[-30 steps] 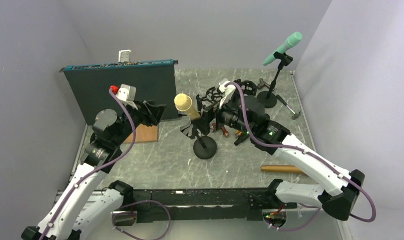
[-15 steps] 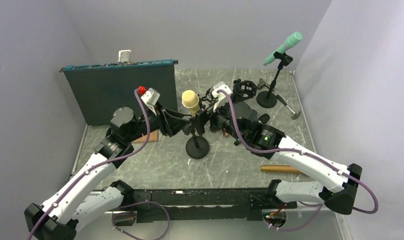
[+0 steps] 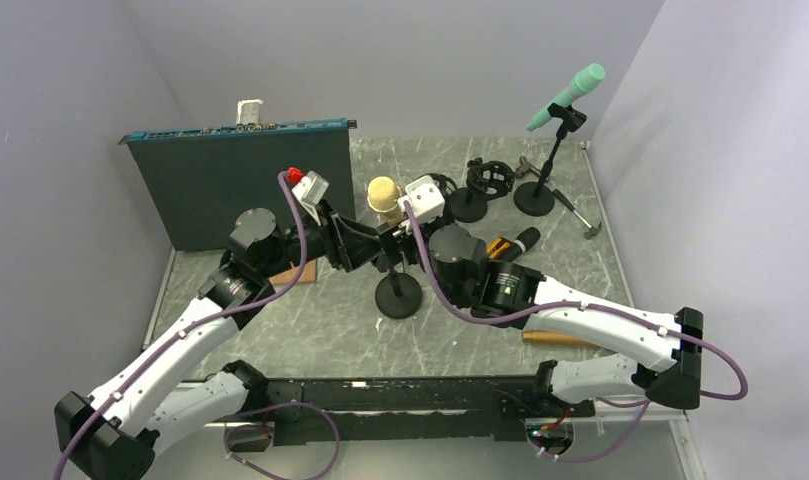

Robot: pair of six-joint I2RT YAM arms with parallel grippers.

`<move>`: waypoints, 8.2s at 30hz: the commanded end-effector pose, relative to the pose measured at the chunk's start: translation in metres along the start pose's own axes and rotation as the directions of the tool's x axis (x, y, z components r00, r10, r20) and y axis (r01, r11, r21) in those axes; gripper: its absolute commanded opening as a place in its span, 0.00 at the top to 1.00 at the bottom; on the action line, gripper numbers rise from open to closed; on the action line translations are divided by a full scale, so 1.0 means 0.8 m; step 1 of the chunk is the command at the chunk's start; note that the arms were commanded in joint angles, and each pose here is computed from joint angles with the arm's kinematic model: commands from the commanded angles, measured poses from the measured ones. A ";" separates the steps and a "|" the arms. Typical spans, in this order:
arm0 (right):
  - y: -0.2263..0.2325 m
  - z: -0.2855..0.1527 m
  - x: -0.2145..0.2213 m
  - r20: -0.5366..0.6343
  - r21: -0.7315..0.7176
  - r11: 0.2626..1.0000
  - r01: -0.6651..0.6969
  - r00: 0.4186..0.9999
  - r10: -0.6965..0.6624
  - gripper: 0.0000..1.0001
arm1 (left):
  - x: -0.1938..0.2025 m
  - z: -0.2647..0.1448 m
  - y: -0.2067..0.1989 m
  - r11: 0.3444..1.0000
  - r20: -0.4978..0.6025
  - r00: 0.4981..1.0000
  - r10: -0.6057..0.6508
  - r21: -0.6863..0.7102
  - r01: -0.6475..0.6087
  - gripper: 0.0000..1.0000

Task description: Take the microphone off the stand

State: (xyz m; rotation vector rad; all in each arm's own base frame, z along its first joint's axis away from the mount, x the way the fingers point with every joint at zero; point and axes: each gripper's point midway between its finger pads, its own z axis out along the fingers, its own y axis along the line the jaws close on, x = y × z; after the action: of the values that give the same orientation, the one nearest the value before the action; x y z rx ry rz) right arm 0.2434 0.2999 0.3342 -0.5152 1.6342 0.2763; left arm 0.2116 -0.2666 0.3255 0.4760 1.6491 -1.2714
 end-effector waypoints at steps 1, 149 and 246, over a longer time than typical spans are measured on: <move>0.006 0.003 -0.037 0.152 -0.012 0.999 -0.047 0.987 0.048 0.25 | -0.019 -0.013 -0.022 0.997 0.075 0.995 0.058 0.037 -0.061 0.37; -0.252 -0.133 0.393 0.105 0.827 0.150 -0.542 0.411 0.906 0.96 | 0.004 -0.070 0.040 0.851 0.053 0.871 0.488 -0.253 -0.461 1.00; 0.063 0.063 0.086 -0.286 -0.303 0.384 -0.873 0.467 0.837 1.00 | -0.035 -0.169 0.010 0.802 0.064 0.868 0.492 -0.422 -0.423 0.42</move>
State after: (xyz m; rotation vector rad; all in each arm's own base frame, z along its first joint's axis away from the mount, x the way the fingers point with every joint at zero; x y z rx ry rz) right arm 0.2389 0.3702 0.2765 0.1555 1.8182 1.6400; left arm 0.1664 -0.1508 0.3143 0.5669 1.5488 -0.6126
